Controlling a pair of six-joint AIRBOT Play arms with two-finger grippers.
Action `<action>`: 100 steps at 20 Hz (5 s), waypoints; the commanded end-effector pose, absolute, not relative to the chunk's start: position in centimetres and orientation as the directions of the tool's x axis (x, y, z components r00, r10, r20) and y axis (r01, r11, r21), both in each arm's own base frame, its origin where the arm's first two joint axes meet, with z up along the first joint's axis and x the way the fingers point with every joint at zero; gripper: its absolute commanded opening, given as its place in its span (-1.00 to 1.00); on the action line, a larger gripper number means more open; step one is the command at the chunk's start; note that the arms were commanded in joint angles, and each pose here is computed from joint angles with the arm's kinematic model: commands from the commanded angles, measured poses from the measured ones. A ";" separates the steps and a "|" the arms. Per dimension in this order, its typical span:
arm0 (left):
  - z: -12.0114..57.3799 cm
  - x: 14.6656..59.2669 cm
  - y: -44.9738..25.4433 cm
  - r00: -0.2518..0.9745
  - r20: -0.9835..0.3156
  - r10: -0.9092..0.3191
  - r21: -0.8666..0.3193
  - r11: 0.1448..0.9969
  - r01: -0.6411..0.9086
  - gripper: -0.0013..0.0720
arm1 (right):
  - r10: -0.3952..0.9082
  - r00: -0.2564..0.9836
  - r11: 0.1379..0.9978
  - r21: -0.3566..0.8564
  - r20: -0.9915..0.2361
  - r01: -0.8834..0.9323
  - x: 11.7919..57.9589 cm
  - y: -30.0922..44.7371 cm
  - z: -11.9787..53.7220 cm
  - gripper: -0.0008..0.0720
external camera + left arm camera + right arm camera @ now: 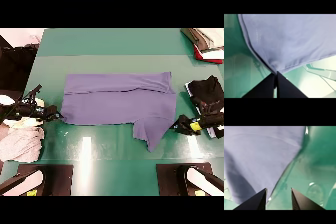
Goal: Fold the shirts.
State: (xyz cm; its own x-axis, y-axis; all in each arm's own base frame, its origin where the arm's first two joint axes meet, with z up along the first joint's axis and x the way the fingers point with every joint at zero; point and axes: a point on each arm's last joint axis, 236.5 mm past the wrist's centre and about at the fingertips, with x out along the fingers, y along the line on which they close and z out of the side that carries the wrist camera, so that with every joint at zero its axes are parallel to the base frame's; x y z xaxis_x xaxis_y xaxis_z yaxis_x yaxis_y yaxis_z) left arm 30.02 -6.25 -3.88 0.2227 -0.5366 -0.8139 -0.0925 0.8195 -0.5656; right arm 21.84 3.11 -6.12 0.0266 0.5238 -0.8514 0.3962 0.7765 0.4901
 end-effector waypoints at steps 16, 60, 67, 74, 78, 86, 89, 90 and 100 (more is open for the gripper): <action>-1.5 25.9 -5.2 0.156 -0.872 -0.464 -0.467 0.884 0.017 -0.91 | 0.279 -0.036 0.952 0.271 -0.960 0.142 20.9 1.0 -2.4 -0.92; 4.2 42.6 -8.4 0.250 -0.699 -0.670 -0.682 0.730 0.047 -0.90 | 0.499 0.214 0.833 0.533 -0.840 0.149 38.9 -2.3 0.8 0.70; 4.1 38.3 -21.2 0.046 -0.701 -0.711 -0.677 0.685 0.271 -0.90 | 0.560 0.171 0.789 0.585 -0.810 0.185 36.0 -5.1 -3.4 0.76; 4.1 33.7 -29.6 -0.062 -0.700 -0.711 -0.664 0.617 0.422 -0.90 | 0.658 0.157 0.724 0.677 -0.736 0.133 38.0 -4.2 -6.5 0.76; 3.9 32.6 -32.1 -0.067 -0.701 -0.710 -0.652 0.600 0.464 -0.90 | 0.658 0.143 0.736 0.671 -0.739 0.084 39.3 -4.5 -5.7 0.76; 3.9 32.8 -32.6 -0.048 -0.701 -0.711 -0.643 0.602 0.474 -0.90 | 0.739 -0.037 0.674 0.737 -0.673 0.060 37.5 -0.2 -7.8 0.71; 3.9 32.8 -32.6 -0.050 -0.702 -0.711 -0.643 0.602 0.474 -0.90 | 0.725 -0.035 0.689 0.724 -0.688 0.031 38.1 0.8 -8.1 0.06; 3.9 32.8 -32.6 -0.050 -0.702 -0.711 -0.643 0.602 0.474 -0.90 | 0.723 -0.036 0.690 0.724 -0.689 0.010 38.2 0.9 -8.1 -0.48; 1.5 37.3 -32.0 0.078 -0.752 -0.654 -0.582 0.715 0.387 -0.91 | 0.739 0.100 0.673 0.729 -0.666 -0.126 40.0 5.0 0.9 -0.93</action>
